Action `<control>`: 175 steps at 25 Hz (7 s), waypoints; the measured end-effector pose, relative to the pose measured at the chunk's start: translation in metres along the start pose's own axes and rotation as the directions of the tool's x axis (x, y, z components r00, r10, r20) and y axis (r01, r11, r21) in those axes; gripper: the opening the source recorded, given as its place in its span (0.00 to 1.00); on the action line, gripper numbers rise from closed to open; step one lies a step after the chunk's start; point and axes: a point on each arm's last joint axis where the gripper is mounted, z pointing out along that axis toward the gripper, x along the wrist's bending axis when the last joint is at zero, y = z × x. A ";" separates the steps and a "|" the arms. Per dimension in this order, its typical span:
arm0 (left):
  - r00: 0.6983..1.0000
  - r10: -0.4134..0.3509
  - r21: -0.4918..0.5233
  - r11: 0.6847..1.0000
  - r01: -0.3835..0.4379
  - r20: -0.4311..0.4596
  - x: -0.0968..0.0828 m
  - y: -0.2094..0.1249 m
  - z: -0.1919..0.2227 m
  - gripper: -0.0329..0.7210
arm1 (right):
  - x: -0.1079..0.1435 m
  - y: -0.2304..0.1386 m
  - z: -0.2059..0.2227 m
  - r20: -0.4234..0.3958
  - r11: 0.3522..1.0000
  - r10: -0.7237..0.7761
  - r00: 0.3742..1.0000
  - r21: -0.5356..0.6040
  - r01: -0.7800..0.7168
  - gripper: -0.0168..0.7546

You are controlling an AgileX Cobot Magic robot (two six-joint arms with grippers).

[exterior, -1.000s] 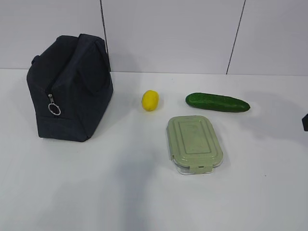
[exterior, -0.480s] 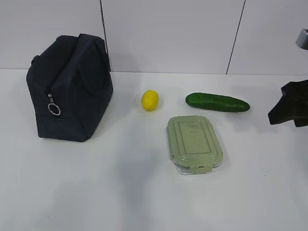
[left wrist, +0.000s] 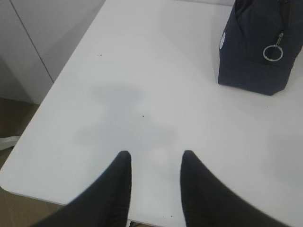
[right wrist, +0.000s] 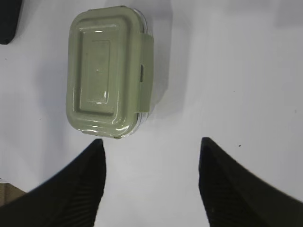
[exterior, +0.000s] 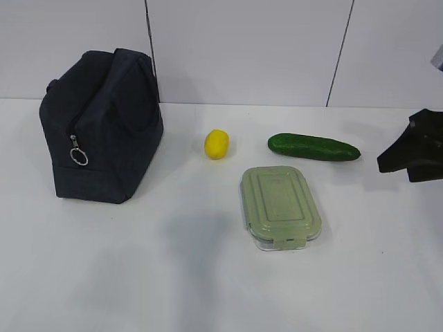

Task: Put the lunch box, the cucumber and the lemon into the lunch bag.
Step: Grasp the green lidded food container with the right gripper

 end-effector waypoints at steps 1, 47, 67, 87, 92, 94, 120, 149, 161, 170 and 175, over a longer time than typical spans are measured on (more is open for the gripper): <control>1.000 0.000 0.022 1.000 0.000 0.004 -0.002 0.003 0.003 0.36 | -0.003 0.000 0.000 -0.013 1.000 0.008 1.000 0.003 -0.008 0.65; 0.981 0.019 0.208 0.976 -0.059 0.191 -0.027 0.014 0.029 0.47 | -0.078 0.048 0.151 -0.453 0.990 0.116 0.884 0.126 -0.065 0.80; 0.979 0.011 0.204 0.978 -0.053 0.201 -0.028 0.015 0.029 0.47 | -0.078 0.037 0.155 -0.450 0.971 0.217 0.866 0.188 -0.146 0.79; 0.979 0.011 0.190 0.980 -0.050 0.202 -0.028 0.016 0.029 0.47 | -0.057 0.018 0.171 -0.512 0.976 0.194 0.837 0.184 -0.114 0.79; 0.979 0.011 0.190 0.980 -0.050 0.202 -0.028 0.016 0.029 0.47 | -0.057 0.018 0.171 -0.513 0.976 0.195 0.836 0.182 -0.116 0.79; 0.979 0.011 0.190 0.980 -0.050 0.202 -0.028 0.016 0.029 0.47 | -0.057 0.018 0.171 -0.514 0.976 0.196 0.835 0.181 -0.118 0.79; 0.979 0.011 0.190 0.980 -0.050 0.202 -0.028 0.016 0.029 0.47 | -0.052 0.020 0.186 -0.516 0.976 0.173 0.839 0.203 -0.077 0.79; 0.979 0.011 0.190 0.980 -0.050 0.202 -0.028 0.016 0.029 0.47 | -0.051 0.022 0.188 -0.520 0.976 0.174 0.836 0.207 -0.074 0.63; 0.979 0.011 0.190 0.980 -0.050 0.202 -0.028 0.016 0.029 0.47 | -0.051 0.022 0.188 -0.519 0.974 0.183 0.835 0.211 -0.082 0.62; 0.979 0.011 0.190 0.980 -0.050 0.202 -0.028 0.016 0.029 0.47 | -0.051 0.022 0.188 -0.517 0.972 0.188 0.835 0.218 -0.084 0.63; 0.979 0.011 0.190 0.980 -0.050 0.202 -0.028 0.016 0.029 0.47 | -0.051 0.022 0.188 -0.516 0.972 0.188 0.836 0.220 -0.083 0.64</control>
